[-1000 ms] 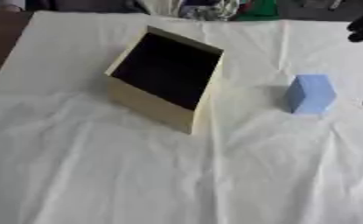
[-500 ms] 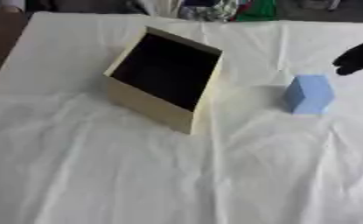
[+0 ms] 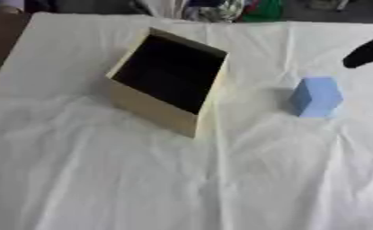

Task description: Pick up objects on the table and place them in the box.

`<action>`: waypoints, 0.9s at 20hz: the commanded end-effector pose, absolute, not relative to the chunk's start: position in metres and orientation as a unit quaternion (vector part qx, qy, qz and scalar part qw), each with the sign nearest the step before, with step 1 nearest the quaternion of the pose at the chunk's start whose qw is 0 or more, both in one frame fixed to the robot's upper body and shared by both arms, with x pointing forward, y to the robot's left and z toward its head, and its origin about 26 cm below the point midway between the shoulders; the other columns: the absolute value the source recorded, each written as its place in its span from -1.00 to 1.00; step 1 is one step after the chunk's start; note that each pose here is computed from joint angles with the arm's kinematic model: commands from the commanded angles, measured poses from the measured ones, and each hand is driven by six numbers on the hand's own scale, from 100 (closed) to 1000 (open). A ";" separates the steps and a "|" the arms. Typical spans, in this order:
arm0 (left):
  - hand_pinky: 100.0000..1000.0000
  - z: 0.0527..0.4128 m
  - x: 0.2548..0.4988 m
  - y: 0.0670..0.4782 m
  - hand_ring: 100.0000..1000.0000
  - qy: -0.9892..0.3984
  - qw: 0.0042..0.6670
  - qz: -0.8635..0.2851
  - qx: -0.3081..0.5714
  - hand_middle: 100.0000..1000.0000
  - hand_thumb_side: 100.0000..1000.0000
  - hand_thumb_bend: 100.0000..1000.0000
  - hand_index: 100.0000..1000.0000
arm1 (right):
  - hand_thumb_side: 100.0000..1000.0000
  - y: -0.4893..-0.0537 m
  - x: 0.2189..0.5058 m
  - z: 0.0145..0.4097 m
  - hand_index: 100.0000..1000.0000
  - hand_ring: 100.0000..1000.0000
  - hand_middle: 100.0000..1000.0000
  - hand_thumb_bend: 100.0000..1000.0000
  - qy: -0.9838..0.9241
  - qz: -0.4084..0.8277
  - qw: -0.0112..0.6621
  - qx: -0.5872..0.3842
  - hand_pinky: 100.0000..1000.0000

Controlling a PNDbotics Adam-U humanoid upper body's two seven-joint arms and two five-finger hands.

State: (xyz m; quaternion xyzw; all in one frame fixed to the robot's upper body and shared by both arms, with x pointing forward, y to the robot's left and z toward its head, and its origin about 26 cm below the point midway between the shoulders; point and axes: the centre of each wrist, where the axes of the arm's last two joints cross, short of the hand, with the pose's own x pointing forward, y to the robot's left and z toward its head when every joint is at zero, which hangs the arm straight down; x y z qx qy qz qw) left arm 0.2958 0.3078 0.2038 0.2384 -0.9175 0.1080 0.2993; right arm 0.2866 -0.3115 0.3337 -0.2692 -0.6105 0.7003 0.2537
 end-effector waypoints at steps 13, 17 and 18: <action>0.31 0.212 0.294 0.306 -0.07 -0.924 0.288 0.101 0.231 -0.24 -0.95 -0.47 0.40 | -0.57 -0.300 0.303 0.345 0.85 0.68 0.72 -0.10 -0.597 0.670 0.323 -0.301 0.64; 0.31 0.212 0.294 0.306 -0.07 -0.924 0.289 0.100 0.229 -0.24 -0.95 -0.47 0.40 | -0.60 -0.303 0.318 0.342 0.86 0.69 0.73 -0.11 -0.592 0.662 0.346 -0.303 0.64; 0.31 0.212 0.294 0.306 -0.07 -0.924 0.289 0.101 0.229 -0.24 -0.95 -0.47 0.40 | -0.58 -0.304 0.322 0.341 0.85 0.70 0.72 -0.11 -0.590 0.661 0.351 -0.303 0.65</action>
